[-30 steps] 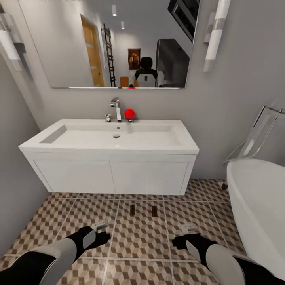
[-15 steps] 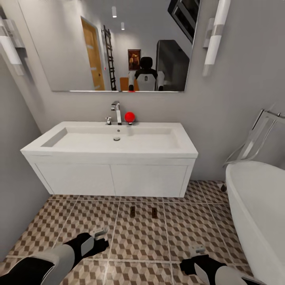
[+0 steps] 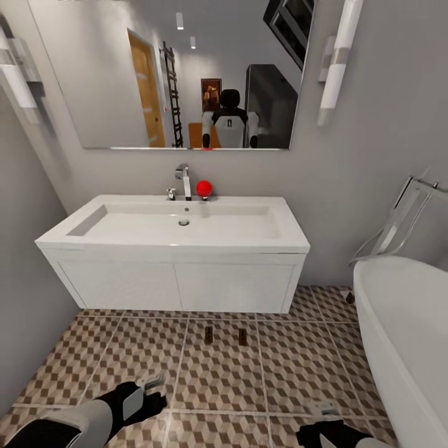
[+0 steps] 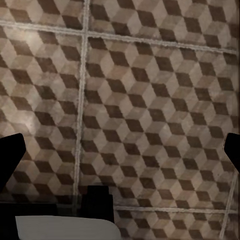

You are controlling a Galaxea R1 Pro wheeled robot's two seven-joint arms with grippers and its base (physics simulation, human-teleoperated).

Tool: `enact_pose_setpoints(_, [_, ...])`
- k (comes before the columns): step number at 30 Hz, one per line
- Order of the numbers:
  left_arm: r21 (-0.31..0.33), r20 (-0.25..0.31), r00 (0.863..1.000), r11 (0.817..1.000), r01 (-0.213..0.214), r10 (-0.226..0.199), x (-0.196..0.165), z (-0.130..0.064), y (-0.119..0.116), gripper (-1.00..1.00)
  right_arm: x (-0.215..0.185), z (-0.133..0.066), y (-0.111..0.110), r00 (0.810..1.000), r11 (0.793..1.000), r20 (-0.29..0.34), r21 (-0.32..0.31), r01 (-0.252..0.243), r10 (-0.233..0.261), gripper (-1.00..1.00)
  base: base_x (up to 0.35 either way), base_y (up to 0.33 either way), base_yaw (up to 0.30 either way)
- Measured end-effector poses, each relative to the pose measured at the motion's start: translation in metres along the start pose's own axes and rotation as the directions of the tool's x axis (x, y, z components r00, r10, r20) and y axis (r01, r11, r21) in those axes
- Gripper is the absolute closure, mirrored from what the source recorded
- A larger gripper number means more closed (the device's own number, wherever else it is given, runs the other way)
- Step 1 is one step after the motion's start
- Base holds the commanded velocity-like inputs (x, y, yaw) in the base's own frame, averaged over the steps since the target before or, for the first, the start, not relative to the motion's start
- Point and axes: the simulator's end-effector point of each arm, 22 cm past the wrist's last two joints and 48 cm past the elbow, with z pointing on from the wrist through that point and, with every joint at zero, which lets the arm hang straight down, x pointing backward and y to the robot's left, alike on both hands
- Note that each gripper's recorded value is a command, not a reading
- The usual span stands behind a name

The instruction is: Take the four mousetraps from the cabinet in the bathroom and place them on the bathroom floor. Make sure all four end up on the same floor surface, and ensure that at least two of them are either under or directly next to the same bathroom sink.

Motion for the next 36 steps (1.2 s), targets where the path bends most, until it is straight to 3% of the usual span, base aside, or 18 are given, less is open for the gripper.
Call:
enact_pose_setpoints(14, [-0.018, -0.049, 0.999, 1.000, 0.005, -0.005, 0.034, -0.014, 0.015, -1.00, 0.019, -0.021, -0.015, 1.000, 1.000, -0.029, 0.021, 0.000, 0.001, -1.00, 0.000, 0.000, 0.000])
enact_pose_setpoints(29, [-0.029, -0.034, 0.999, 1.000, 0.007, -0.008, 0.038, -0.036, 0.020, -1.00, 0.021, -0.045, -0.018, 1.000, 1.000, -0.027, 0.024, 0.001, 0.000, -1.00, 0.000, 0.000, 0.000])
enact_pose_setpoints(36, [-0.046, -0.018, 1.000, 0.999, 0.013, -0.014, 0.031, -0.050, 0.033, -1.00, 0.015, -0.057, -0.022, 1.000, 1.000, -0.011, 0.029, 0.001, 0.000, -1.00, 0.000, 0.000, 0.000])
